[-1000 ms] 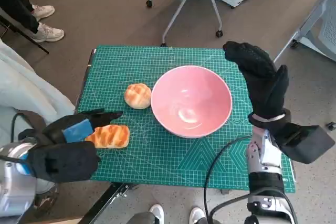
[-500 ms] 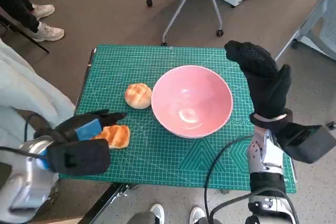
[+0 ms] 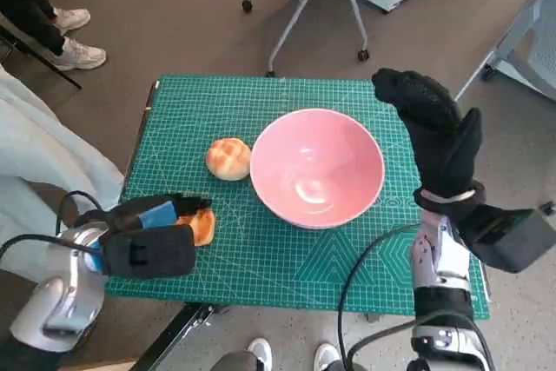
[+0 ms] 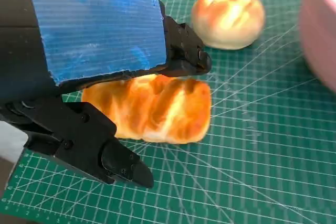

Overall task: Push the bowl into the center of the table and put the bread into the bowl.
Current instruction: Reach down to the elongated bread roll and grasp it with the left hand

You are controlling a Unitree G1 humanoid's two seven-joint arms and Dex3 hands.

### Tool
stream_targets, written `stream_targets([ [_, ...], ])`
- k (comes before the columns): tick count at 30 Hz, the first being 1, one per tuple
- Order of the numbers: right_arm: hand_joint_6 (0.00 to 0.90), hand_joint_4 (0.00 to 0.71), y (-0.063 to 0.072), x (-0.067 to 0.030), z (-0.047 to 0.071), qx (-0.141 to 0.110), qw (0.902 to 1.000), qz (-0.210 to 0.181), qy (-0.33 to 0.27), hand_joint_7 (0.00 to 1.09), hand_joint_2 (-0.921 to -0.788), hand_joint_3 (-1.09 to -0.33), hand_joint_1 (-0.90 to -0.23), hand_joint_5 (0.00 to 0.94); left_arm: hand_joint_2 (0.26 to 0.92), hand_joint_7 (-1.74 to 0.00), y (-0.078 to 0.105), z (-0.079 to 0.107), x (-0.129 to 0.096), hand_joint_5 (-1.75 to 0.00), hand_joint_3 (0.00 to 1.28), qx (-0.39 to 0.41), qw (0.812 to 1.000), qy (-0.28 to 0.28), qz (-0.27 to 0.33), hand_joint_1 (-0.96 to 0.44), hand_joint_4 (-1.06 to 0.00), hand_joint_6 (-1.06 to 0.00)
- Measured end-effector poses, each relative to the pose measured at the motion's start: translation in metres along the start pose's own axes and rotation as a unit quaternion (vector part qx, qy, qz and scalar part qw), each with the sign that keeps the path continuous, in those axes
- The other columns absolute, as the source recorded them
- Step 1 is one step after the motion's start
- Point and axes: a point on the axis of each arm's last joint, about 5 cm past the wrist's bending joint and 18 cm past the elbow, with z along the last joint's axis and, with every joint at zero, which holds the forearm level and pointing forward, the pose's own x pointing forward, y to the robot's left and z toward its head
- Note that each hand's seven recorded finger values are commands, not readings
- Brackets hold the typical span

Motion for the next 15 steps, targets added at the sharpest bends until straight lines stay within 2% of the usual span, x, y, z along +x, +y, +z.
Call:
stream_targets([
  [9,0.053,0.177,0.0,-0.0001,0.0,0.002,1.0,0.0,0.001,0.51,-0.921,-0.761,-0.685,0.001,0.738,-0.03,-0.002,-0.003,0.009,-0.02,0.04,0.002,1.0,0.019,0.002,-0.01,-0.31,-0.47],
  [12,0.053,0.18,0.0,-0.0001,0.0,0.004,1.0,-0.001,0.001,0.51,-0.921,-0.761,-0.685,0.002,0.758,-0.04,-0.005,-0.006,0.012,-0.03,0.05,0.006,1.0,0.026,0.011,0.01,-0.35,-0.5],
  [15,0.053,0.182,0.0,0.0,0.0,0.004,1.0,0.0,0.001,0.51,-0.921,-0.761,-0.687,0.003,0.787,-0.06,-0.007,-0.007,0.014,-0.03,0.08,0.013,0.999,0.03,0.023,0.05,-0.44,-0.6],
])
